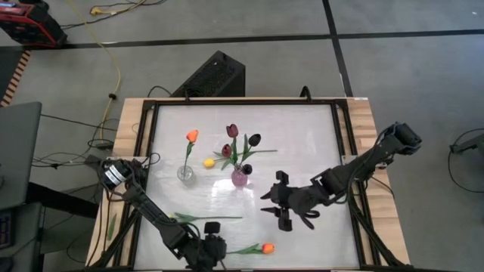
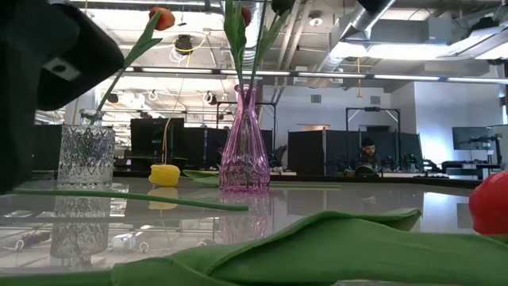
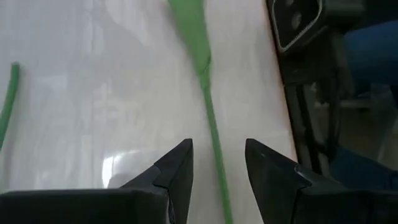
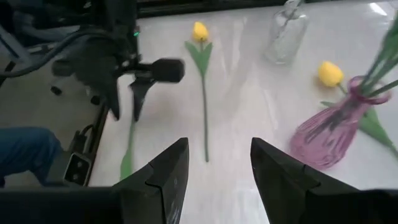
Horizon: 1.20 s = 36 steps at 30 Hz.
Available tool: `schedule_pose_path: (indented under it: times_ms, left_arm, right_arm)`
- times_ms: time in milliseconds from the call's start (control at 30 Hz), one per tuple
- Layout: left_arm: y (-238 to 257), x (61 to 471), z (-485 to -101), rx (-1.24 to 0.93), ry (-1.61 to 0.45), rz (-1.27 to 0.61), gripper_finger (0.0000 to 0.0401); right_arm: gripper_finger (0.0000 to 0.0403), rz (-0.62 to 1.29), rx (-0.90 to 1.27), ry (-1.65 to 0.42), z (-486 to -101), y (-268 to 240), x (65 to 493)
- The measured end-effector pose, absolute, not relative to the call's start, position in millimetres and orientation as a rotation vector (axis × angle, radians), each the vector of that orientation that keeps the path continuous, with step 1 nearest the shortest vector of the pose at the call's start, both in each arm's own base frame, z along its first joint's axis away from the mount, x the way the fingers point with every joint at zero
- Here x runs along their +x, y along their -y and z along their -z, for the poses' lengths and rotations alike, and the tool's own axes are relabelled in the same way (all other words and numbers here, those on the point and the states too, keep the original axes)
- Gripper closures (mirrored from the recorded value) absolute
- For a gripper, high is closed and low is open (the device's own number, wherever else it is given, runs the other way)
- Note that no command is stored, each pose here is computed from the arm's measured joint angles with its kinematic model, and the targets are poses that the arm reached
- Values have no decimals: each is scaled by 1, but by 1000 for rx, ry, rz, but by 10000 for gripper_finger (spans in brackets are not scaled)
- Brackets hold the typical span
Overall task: Sort flowers into vase by color
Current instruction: Put the orange flower into the transparent vase
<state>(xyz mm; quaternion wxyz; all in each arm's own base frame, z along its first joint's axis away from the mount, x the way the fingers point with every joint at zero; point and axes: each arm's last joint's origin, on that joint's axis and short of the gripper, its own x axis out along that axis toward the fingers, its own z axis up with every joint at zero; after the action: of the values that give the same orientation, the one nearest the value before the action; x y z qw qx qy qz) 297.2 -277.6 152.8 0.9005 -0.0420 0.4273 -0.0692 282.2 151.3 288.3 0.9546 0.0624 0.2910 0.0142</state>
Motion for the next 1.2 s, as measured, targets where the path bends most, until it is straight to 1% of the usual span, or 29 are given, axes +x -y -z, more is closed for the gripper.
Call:
schedule_pose_path:
  times_ms: [200, 267, 433, 533, 667, 700, 767, 867, 1000, 1100, 1200]
  left_arm:
    - [286, 293, -140, -62, -878, 122, 268]
    - [287, 290, -131, -34, -907, 113, 268]
    - [292, 289, -113, -50, -957, 119, 274]
    - [291, 286, -108, -49, -982, 70, 303]
    - [288, 284, -107, -87, -1020, 26, 377]
    - [286, 285, -107, -97, -1022, 14, 388]
    - [283, 288, -108, -129, -1025, -8, 395]
    - [277, 291, -117, -125, -1001, -16, 400]
    - [262, 292, -139, -9, -938, -57, 401]
    - [251, 291, -173, 38, -823, -118, 401]
    - [241, 284, -203, 97, -714, -203, 401]
  right_arm:
    - [205, -35, 107, -592, -282, -166, 279]
    - [205, -34, 94, -598, -280, -171, 276]
    - [205, -38, 104, -597, -280, -175, 274]
    - [205, -40, 102, -597, -280, -176, 273]
    - [205, -30, 99, -594, -280, -175, 273]
    - [205, -28, 98, -593, -280, -175, 273]
    - [205, -27, 98, -593, -280, -175, 273]
    - [205, -26, 98, -592, -280, -175, 273]
    - [205, -30, 93, -594, -280, -177, 272]
    - [205, -7, 66, -575, -281, -182, 268]
    - [205, 72, -17, -523, -282, -189, 260]
